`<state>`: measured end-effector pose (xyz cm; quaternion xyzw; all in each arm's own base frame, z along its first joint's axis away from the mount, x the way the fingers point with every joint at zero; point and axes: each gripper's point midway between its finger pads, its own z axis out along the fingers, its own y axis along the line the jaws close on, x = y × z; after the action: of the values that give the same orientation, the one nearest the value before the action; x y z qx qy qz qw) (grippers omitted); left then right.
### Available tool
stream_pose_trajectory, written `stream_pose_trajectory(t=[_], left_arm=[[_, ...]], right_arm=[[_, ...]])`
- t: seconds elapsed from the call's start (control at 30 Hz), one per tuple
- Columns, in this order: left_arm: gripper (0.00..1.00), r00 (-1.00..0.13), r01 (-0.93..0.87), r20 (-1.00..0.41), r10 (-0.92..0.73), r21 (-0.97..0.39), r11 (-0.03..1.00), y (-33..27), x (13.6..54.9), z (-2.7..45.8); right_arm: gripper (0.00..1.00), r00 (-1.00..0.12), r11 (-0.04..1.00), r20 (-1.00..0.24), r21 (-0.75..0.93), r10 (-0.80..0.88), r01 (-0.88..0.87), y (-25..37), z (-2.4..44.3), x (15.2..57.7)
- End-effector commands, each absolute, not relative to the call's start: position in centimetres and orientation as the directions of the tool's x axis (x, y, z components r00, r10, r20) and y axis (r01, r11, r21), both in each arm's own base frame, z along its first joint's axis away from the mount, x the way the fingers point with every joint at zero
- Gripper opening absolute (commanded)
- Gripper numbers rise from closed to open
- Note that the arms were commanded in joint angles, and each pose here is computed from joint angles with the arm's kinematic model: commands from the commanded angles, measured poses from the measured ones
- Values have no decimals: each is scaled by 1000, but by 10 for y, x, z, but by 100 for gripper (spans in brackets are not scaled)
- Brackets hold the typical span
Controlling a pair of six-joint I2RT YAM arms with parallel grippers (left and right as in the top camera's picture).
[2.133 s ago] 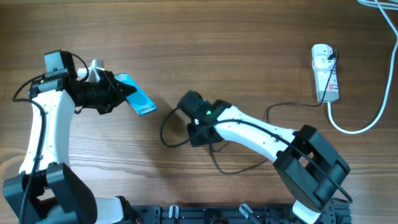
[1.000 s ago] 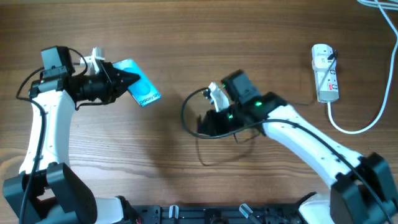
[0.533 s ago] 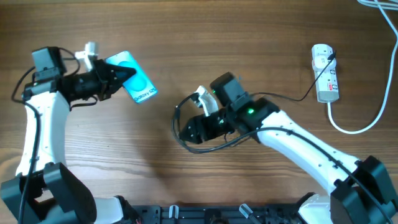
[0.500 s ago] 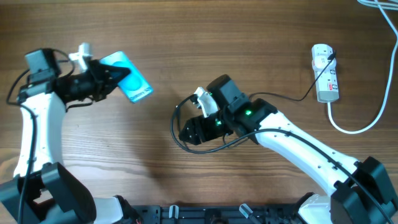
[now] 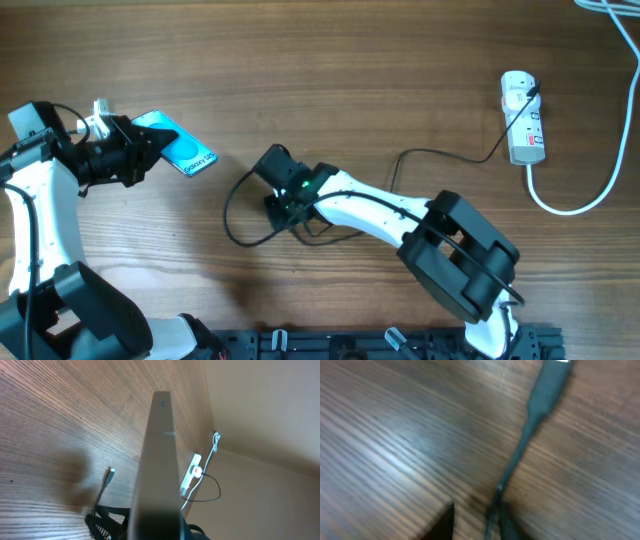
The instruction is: Plug charger to phone and switch on socket
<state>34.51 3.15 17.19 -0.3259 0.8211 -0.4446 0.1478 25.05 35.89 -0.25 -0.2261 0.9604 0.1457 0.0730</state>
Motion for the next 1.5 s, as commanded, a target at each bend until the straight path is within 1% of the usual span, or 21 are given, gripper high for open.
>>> stream_pose_trajectory(t=[0.0,0.1,0.17,0.2,0.27,0.3,0.47,0.53,0.57,0.67,0.7,0.73,0.8,0.83,0.9,0.97,1.07,1.13,1.27,1.37,1.47], left_arm=[[6,-750,-371,20,-662,-841,395,30,346,183],[7,-750,-371,20,-662,-841,395,30,346,183],[8,-750,-371,20,-662,-841,395,30,346,183],[8,-750,-371,20,-662,-841,395,30,346,183],[8,-750,-374,23,-662,-840,394,30,345,183],[8,-750,-374,25,-661,-840,393,29,345,183],[9,-749,-376,23,-663,-838,396,30,345,182],[9,-741,-395,15,-671,-819,417,34,345,177],[9,-740,-397,15,-672,-816,419,34,345,177],[9,-740,-397,15,-672,-817,419,34,345,177],[9,-740,-397,15,-672,-817,419,34,345,177],[9,-740,-397,15,-672,-817,419,34,345,177],[5,-740,-397,15,-672,-817,418,34,345,177],[4,-740,-397,15,-672,-817,418,34,345,177],[4,-741,-394,16,-671,-820,416,34,345,178],[4,-764,-340,-4,-646,-847,408,28,346,185],[4,-806,-203,-66,-588,-903,379,17,348,203],[4,-806,-198,-69,-587,-904,378,17,348,204],[4,-807,-200,-67,-587,-905,377,17,348,204],[4,-806,-200,-66,-588,-905,376,17,348,204],[4,-806,-200,-66,-588,-905,376,17,348,204]], right_arm=[[4,-905,905,57,80,-422,-417,297,-48,210],[5,-843,884,334,-54,-423,-465,236,-35,164],[7,-807,863,417,-93,-419,-496,216,-27,151],[15,-804,860,422,-99,-418,-500,214,-26,151],[34,-822,867,367,-76,-435,-493,225,-32,160],[38,-831,871,344,-67,-437,-486,230,-34,165],[42,-901,930,249,-6,-355,-368,234,-34,201],[46,-921,939,183,24,-343,-344,237,-16,216],[48,-929,938,127,34,-348,-346,240,-1,223],[51,-935,929,-93,109,-343,-352,250,74,238],[89,-926,923,-177,140,-333,-359,250,103,241],[100,-918,917,-224,161,-327,-365,252,118,242],[100,-901,888,-244,207,-359,-410,260,127,238],[92,-908,894,-227,205,-353,-399,258,123,236],[61,-932,916,-188,203,-311,-347,254,109,231],[41,-944,928,-151,194,-292,-318,250,87,226],[40,-955,939,-113,180,-275,-292,243,62,219],[43,-956,934,-97,203,-278,-293,244,54,213],[44,-963,931,-98,249,-251,-268,244,27,205],[41,-966,931,-123,262,-228,-253,243,12,205],[35,-965,943,-140,224,-220,-247,238,4,210]])
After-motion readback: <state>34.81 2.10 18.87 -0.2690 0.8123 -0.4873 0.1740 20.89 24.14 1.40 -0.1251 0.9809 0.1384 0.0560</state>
